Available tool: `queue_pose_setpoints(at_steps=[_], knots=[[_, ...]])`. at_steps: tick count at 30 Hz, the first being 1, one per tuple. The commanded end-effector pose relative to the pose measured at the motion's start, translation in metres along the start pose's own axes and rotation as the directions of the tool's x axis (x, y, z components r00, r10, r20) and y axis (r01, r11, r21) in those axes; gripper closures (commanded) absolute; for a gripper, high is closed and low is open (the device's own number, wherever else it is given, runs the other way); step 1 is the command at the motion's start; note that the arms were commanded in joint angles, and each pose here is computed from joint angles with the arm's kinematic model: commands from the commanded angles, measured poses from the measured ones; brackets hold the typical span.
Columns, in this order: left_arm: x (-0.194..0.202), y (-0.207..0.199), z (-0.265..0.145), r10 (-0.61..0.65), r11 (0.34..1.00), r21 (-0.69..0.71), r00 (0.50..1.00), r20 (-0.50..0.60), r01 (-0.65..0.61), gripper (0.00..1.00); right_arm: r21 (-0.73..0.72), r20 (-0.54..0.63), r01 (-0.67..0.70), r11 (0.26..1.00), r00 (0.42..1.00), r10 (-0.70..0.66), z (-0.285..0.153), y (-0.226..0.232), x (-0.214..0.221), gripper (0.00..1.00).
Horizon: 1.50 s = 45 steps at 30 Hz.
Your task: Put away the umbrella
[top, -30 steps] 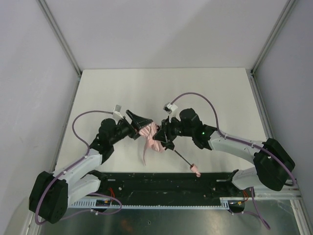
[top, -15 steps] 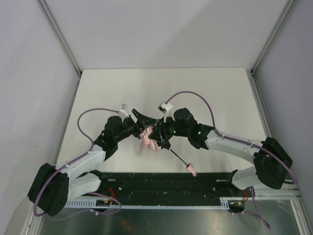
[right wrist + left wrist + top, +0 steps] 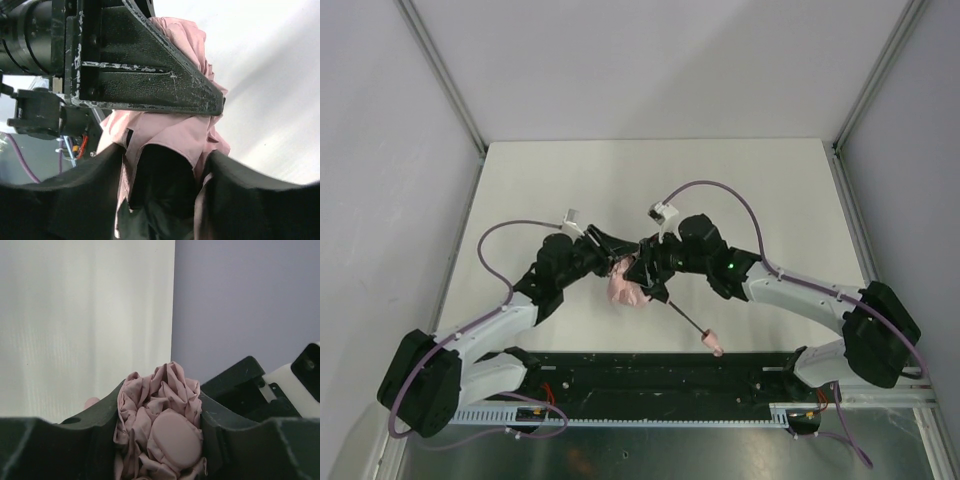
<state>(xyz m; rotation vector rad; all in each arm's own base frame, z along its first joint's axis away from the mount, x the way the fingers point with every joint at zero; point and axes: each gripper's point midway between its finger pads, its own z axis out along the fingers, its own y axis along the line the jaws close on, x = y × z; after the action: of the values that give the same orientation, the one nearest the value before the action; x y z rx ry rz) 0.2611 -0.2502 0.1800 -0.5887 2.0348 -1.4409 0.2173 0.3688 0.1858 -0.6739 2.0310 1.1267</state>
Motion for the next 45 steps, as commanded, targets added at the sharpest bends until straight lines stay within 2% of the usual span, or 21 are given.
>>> queue_pose_setpoints(at_steps=[1, 3, 5, 11, 14, 18, 23, 28, 30, 33, 37, 45], knots=[[-0.013, -0.054, 0.003, 0.013, 0.989, 0.146, 0.999, 0.046, -0.02, 1.0, -0.047, 0.136, -0.098, 0.994, 0.985, 0.104, -0.024, 0.023, -0.053, 0.26], [-0.018, -0.059, 0.003, 0.015, 0.986, 0.163, 0.998, 0.066, -0.025, 1.0, -0.04, 0.157, -0.145, 0.989, 0.976, 0.149, -0.035, 0.02, -0.062, 0.09], [-0.023, -0.066, 0.003, 0.019, 0.982, 0.188, 0.996, 0.085, -0.035, 1.0, -0.041, 0.178, -0.194, 0.98, 0.964, 0.198, -0.049, 0.015, -0.071, 0.03], [-0.038, -0.093, -0.005, 0.065, 0.951, 0.291, 0.987, 0.147, -0.106, 1.0, -0.018, 0.29, -0.239, 0.971, 0.928, 0.234, -0.1, 0.003, -0.103, 0.01], [-0.044, -0.108, -0.013, 0.082, 0.925, 0.353, 0.98, 0.182, -0.143, 1.0, 0.052, 0.359, -0.311, 0.949, 0.893, 0.273, -0.128, -0.02, -0.112, 0.01], [-0.053, -0.137, -0.03, 0.091, 0.866, 0.458, 0.964, 0.248, -0.2, 1.0, 0.206, 0.474, -0.492, 0.846, 0.806, 0.353, -0.171, -0.079, -0.11, 0.01], [-0.07, -0.184, -0.059, 0.064, 0.763, 0.582, 0.929, 0.364, -0.281, 1.0, 0.15, 0.555, -0.688, 0.71, 0.653, 0.515, -0.188, -0.105, -0.095, 0.01], [-0.085, -0.23, -0.079, 0.008, 0.66, 0.679, 0.906, 0.422, -0.322, 1.0, -0.077, 0.428, -0.843, 0.533, 0.455, 0.781, -0.156, -0.094, -0.071, 0.04], [-0.088, -0.244, -0.083, -0.02, 0.62, 0.719, 0.91, 0.415, -0.314, 1.0, -0.162, 0.369, -0.861, 0.482, 0.4, 0.839, -0.144, -0.086, -0.069, 0.07], [-0.09, -0.261, -0.091, -0.06, 0.554, 0.779, 0.919, 0.389, -0.293, 1.0, -0.221, 0.299, -0.87, 0.44, 0.369, 0.88, -0.128, -0.069, -0.068, 0.09], [-0.088, -0.274, -0.094, -0.072, 0.507, 0.814, 0.928, 0.366, -0.282, 1.0, -0.307, 0.225, -0.864, 0.4, 0.342, 0.912, -0.104, -0.038, -0.078, 0.13], [-0.083, -0.278, -0.09, -0.075, 0.5, 0.823, 0.933, 0.353, -0.271, 1.0, -0.479, 0.041, -0.857, 0.189, 0.193, 0.98, -0.074, 0.018, -0.099, 0.16]])
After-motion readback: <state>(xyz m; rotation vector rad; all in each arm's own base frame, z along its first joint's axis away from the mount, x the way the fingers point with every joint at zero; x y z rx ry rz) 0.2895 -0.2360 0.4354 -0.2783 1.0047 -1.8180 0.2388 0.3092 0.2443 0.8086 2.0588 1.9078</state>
